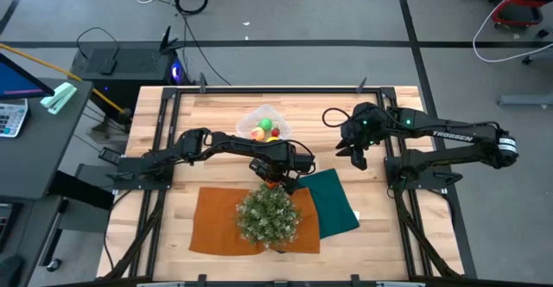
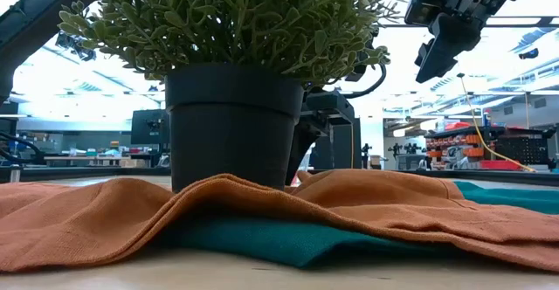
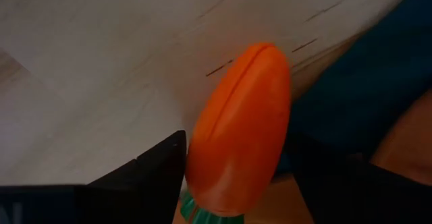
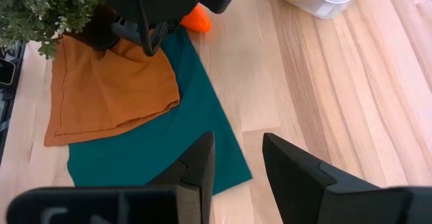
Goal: Pick and placing Produce into tupperware
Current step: Put the carrot into the transparent container
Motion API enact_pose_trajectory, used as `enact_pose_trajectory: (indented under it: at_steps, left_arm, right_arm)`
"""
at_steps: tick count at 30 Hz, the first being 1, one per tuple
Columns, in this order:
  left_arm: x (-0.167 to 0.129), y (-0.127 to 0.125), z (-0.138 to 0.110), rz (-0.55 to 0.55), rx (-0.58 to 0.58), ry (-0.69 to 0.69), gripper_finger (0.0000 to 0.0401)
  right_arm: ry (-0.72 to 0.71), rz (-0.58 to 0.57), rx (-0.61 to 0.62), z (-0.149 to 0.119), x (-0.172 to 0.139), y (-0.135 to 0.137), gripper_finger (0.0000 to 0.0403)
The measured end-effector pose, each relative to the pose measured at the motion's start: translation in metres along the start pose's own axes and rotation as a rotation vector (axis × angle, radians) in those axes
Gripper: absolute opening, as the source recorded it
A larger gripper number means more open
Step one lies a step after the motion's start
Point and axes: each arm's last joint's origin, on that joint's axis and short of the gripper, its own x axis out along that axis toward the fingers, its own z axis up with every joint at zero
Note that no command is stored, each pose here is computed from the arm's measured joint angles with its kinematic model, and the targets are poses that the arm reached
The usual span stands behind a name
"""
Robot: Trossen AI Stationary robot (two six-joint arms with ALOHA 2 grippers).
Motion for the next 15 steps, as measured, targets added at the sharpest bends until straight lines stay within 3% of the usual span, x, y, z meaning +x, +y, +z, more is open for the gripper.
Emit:
enact_pose_trajectory:
  at_steps: [10,15]
  left_arm:
    - [-0.0008,0.0001,-0.0002,-0.001,0.000,0.000,0.0191]
    - [-0.0011,0.0002,-0.0004,-0.002,0.000,0.001,0.0176]
  right_arm:
    - [-0.002,0.000,-0.001,0.0002,0.0000,0.0000,0.0093]
    - [-0.002,0.000,-0.001,0.0002,0.0000,0.0000,0.0093]
